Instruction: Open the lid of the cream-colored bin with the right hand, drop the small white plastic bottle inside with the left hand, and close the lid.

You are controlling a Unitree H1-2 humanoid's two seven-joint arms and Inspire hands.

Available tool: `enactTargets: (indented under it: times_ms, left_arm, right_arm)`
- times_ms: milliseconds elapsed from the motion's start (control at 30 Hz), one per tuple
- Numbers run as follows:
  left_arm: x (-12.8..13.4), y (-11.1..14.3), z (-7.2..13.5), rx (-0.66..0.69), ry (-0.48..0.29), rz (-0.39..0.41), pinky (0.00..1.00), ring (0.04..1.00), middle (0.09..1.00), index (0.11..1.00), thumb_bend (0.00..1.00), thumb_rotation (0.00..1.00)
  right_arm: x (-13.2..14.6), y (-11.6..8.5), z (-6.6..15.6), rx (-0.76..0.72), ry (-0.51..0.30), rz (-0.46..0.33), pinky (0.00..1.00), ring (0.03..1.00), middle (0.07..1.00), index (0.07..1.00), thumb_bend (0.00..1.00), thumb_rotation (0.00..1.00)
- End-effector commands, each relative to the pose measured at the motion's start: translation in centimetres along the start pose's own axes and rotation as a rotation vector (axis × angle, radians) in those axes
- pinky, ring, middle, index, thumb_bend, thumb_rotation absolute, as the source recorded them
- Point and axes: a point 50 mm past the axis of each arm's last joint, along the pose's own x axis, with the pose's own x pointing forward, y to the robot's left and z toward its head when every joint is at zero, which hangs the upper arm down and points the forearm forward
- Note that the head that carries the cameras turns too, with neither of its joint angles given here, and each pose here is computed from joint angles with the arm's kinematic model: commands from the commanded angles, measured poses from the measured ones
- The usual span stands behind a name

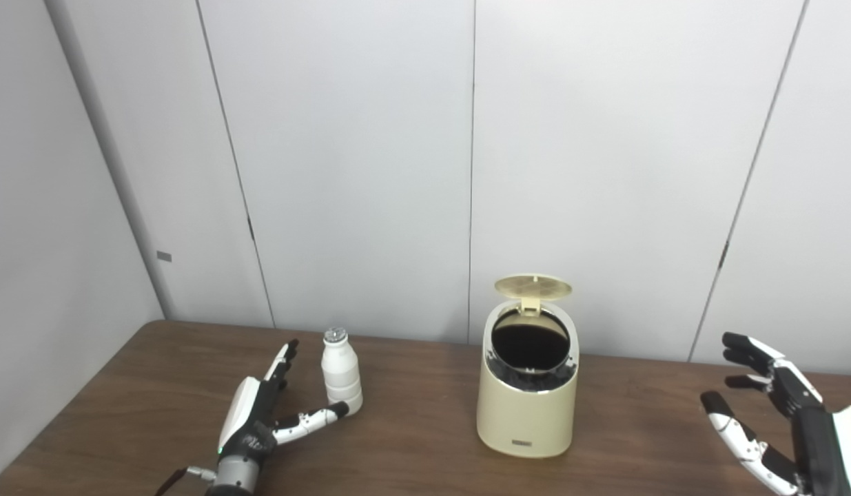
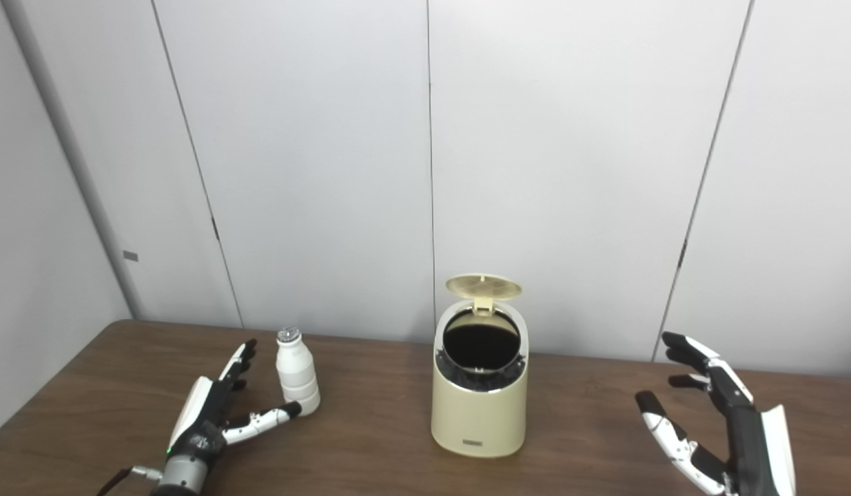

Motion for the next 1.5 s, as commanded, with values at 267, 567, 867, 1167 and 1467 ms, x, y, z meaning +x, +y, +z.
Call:
enactTargets:
  times_ms: [267,567,867,1167,1467]
  left_arm:
    - [1.7,-1.1,-0.6,0.032,0.039,-0.079,0.86,0.928,0.954,0.97,1.0,0.4]
    - [2.6,-1.7,-0.3,0.037,0.043,-0.12,0.84,0.913,0.924,0.954,1.0,0.41]
    - [3.0,-2.1,0.1,0.05,0.012,-0.134,0.83,0.906,0.904,0.921,1.0,0.38]
    - [2.9,-2.3,0.4,-0.019,-0.069,-0.186,0.59,0.584,0.576,0.582,0.92,0.04]
    - [2.8,-2.5,0.2,-0.015,-0.079,-0.214,0.38,0.465,0.486,0.469,0.5,0.0]
  right_arm:
    - [1.2,-0.5,1.4,0.006,-0.053,-0.024,0.61,0.755,0.78,0.75,0.2,0.37]
    - [1.3,-0.4,1.4,0.003,-0.05,-0.02,0.61,0.756,0.784,0.755,0.21,0.39]
    - [1.3,-0.2,1.5,-0.004,-0.057,-0.017,0.61,0.756,0.783,0.751,0.21,0.39]
    - [1.2,-0.2,1.6,-0.005,-0.057,-0.017,0.61,0.754,0.786,0.752,0.21,0.38]
    - [1.1,-0.3,1.6,0.008,-0.063,-0.015,0.62,0.761,0.785,0.746,0.21,0.4]
